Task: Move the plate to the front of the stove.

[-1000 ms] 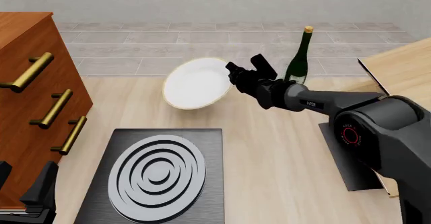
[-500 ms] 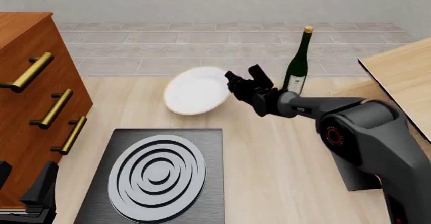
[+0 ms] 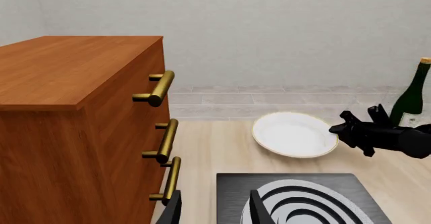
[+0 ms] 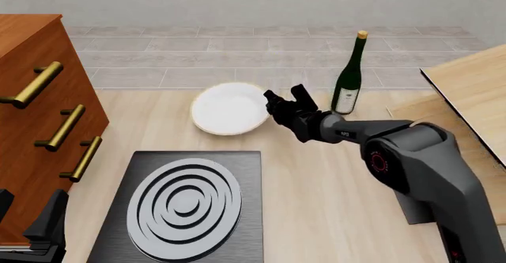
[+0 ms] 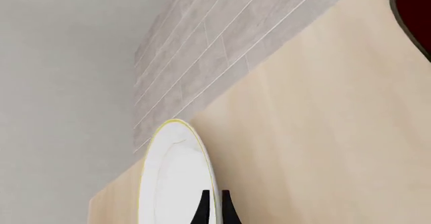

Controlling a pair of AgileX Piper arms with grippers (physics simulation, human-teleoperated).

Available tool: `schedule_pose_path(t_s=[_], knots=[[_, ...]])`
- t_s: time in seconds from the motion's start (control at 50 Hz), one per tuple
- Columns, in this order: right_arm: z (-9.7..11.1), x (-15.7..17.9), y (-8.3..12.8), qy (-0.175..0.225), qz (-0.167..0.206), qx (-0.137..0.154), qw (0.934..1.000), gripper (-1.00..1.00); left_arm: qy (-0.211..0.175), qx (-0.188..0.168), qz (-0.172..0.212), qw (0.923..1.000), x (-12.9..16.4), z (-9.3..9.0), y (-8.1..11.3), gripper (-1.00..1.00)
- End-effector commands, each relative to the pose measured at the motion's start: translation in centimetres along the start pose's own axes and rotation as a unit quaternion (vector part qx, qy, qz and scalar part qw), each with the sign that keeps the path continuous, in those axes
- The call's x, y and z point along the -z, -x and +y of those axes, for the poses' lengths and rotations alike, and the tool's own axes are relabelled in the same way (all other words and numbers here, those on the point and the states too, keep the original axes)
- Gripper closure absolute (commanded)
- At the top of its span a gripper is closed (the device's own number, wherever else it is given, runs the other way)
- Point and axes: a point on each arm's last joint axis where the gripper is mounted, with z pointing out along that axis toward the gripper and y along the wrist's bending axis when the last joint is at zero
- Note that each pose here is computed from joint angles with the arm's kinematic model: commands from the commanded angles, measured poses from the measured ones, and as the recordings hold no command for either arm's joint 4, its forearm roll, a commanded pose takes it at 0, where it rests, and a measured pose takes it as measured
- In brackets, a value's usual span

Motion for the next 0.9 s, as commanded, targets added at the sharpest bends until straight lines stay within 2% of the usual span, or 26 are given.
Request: schedule_pose_path(t_s=[0.02,0.4,0.68,0.7,0.9], knots=[[-0.8,-0.6,-0.7,-0.003,0.003,-0.006,1.0,1.0,0.0,0.0,0.0,1.0,0.0,0.0,0.0,-1.0],[-1.9,-0.9,-1.5,-0.012,0.01,-0.002,0.9999,1.0,0.0,0.0,0.0,1.0,0.0,0.0,0.0,-1.0],[-1.7,-0.7,-1.2,-0.011,0.008,0.0,0.9999,1.0,0.0,0.0,0.0,1.0,0.0,0.0,0.0,-1.0],[-1.5,-0.7,-1.3,-0.009,0.008,0.001,0.9999,-1.0,0.0,0.0,0.0,1.0,0.0,0.0,0.0,-1.0],[-1.4,-0.2,-0.7,-0.01,0.005,0.001,0.9999,-1.0,0.0,0.0,0.0,1.0,0.0,0.0,0.0,-1.0]])
